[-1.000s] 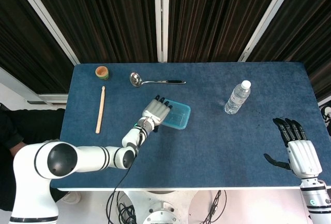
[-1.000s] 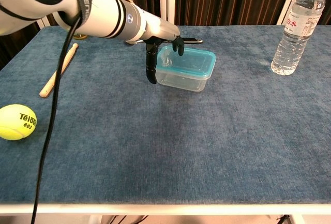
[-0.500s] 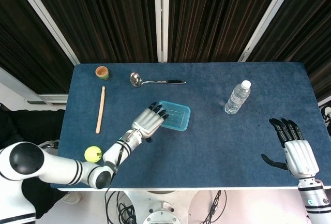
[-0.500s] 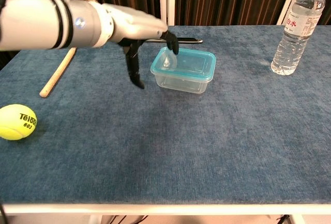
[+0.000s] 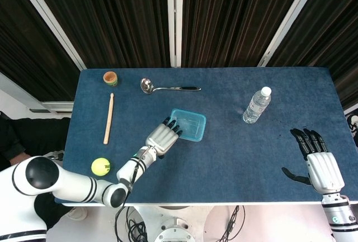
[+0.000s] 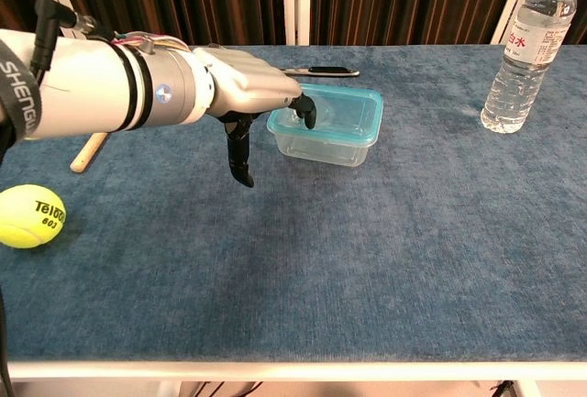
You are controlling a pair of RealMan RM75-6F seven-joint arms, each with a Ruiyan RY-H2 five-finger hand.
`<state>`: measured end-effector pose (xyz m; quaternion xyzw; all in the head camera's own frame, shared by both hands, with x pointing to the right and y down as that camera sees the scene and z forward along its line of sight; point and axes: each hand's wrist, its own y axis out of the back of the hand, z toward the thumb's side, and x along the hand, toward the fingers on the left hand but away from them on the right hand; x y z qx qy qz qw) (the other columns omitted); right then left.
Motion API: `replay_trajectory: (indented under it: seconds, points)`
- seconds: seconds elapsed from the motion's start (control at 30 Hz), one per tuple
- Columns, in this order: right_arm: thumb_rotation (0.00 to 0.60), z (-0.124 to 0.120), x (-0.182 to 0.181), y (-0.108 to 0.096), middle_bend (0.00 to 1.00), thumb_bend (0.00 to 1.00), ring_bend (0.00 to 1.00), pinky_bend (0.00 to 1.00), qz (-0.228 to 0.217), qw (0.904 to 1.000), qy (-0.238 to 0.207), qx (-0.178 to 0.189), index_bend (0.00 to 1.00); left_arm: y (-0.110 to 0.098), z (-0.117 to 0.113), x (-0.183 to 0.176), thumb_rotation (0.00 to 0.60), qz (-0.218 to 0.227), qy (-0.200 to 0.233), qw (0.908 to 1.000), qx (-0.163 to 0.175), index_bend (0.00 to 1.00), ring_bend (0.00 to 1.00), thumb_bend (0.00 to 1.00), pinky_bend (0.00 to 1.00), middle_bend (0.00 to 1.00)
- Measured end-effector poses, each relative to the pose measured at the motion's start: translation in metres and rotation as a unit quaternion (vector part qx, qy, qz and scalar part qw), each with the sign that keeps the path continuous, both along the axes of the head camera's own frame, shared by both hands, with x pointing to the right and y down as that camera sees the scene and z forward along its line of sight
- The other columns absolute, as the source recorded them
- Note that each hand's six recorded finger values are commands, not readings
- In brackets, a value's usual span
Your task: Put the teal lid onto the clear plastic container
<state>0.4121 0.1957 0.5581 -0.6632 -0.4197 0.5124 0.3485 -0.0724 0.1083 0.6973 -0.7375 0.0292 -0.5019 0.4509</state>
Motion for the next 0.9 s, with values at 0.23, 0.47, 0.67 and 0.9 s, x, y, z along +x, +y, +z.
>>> replay_trajectory:
  seconds: [0.23, 0.47, 0.67, 0.9]
  points:
    - [0.600, -0.001, -0.001, 0.001, 0.08, 0.10, 0.00, 0.02, -0.001, 1.0000, 0.000, 0.002, 0.00, 0.000, -0.002, 0.002, 0.600, -0.004, 0.009, 0.9999, 0.004, 0.19, 0.00, 0.08, 0.02, 0.13]
    - [0.600, -0.001, -0.001, 0.002, 0.08, 0.10, 0.00, 0.02, -0.001, 1.0000, -0.003, 0.003, 0.00, -0.005, -0.024, 0.028, 0.600, 0.012, 0.054, 0.9981, 0.028, 0.21, 0.00, 0.07, 0.01, 0.13]
    - [0.600, -0.003, 0.002, 0.003, 0.08, 0.10, 0.00, 0.02, 0.004, 1.0000, -0.001, 0.004, 0.00, -0.009, -0.022, 0.052, 0.600, 0.022, 0.057, 0.9978, 0.027, 0.21, 0.00, 0.07, 0.01, 0.12]
    - [0.600, -0.003, 0.006, 0.004, 0.08, 0.10, 0.00, 0.02, 0.009, 1.0000, -0.002, 0.004, 0.00, -0.024, -0.008, 0.066, 0.600, 0.010, 0.034, 0.9991, 0.026, 0.21, 0.00, 0.07, 0.01, 0.12]
